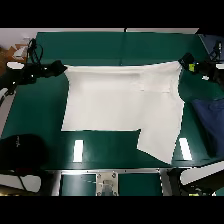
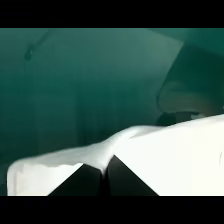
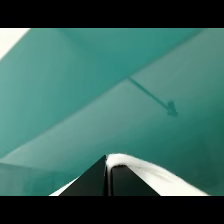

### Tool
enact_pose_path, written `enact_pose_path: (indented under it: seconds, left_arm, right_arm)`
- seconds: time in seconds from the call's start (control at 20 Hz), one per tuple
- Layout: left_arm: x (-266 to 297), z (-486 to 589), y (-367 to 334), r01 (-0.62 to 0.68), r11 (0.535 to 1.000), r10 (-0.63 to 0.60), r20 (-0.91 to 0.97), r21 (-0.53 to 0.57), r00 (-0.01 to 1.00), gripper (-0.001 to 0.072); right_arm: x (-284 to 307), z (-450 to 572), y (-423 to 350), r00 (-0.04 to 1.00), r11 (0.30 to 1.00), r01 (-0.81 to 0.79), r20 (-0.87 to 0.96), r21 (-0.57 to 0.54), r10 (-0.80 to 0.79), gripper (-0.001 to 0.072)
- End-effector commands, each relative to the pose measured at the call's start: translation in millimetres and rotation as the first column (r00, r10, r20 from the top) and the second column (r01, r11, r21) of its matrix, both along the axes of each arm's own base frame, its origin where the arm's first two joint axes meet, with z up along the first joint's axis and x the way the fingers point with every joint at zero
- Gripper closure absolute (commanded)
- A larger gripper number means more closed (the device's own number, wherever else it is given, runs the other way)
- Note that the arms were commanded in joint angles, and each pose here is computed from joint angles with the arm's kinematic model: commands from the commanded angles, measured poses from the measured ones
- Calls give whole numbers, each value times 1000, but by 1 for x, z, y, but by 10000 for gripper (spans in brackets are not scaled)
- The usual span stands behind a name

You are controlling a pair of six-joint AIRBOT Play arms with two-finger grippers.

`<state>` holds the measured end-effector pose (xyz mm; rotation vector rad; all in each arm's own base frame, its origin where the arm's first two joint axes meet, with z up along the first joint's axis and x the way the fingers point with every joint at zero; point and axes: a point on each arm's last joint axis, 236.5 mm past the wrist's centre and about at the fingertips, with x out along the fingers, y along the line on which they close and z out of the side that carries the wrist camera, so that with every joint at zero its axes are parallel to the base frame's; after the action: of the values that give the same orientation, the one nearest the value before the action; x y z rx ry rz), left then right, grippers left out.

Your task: Fold the shirts.

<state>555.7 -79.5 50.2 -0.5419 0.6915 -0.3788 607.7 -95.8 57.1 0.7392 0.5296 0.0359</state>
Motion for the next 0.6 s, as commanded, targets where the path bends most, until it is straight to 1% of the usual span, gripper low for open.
enact_pose_path:
  seconds: [0.0,0.15,0.25,0.4,0.55]
  left_arm:
    - [28,16,1,-64,997,60,98,36,993,686]
    - [36,30,5,-86,995,80,135,39,988,686]
    - [35,28,5,-82,995,75,133,48,988,686]
    - [22,7,-8,8,997,-14,69,75,998,686]
    - [-6,-35,-25,136,988,-130,-88,72,988,686]
  right_arm:
    - [29,14,-11,998,1000,15,56,-4,-15,697]
    - [32,20,-16,997,999,31,72,-14,-30,697]
    - [29,15,-14,998,1000,12,56,-22,-11,697]
    - [12,-6,-5,995,993,-93,-36,-76,90,698]
    - [-23,-43,-20,966,983,-152,-227,-103,126,699]
